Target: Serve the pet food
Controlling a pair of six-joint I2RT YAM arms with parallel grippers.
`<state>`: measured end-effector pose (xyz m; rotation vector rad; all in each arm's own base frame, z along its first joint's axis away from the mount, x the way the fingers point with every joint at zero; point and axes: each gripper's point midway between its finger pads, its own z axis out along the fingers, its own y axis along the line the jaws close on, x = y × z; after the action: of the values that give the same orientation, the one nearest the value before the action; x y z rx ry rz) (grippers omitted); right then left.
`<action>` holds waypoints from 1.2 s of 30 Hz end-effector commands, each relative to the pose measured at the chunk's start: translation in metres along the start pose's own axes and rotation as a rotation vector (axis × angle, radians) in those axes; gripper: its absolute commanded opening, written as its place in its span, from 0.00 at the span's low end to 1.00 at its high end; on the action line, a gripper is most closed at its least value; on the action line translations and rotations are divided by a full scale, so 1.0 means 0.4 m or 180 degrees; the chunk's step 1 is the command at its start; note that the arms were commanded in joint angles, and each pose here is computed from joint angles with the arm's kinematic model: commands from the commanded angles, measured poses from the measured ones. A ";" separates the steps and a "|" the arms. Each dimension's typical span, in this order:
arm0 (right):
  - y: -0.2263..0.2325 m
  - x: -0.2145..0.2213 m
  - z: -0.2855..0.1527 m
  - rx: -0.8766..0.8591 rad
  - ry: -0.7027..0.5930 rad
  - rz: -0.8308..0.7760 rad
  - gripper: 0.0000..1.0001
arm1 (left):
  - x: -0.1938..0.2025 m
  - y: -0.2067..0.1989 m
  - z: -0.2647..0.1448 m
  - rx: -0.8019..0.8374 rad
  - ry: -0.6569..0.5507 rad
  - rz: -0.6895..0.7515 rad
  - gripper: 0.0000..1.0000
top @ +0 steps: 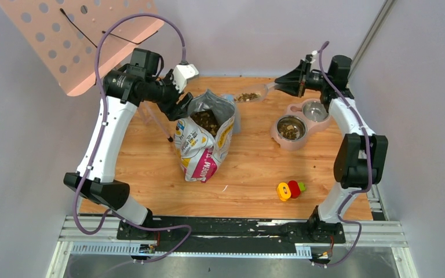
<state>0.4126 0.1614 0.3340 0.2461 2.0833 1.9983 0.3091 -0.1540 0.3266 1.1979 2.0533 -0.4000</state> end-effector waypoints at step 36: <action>-0.336 -0.118 -0.609 0.1466 -0.1900 -0.0685 0.00 | -0.026 -0.055 -0.044 0.0073 -0.0285 0.0322 0.75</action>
<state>0.3875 -0.0767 0.2155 0.7180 1.9511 1.3426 0.2976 -0.1615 0.3292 1.2538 1.9968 -0.4294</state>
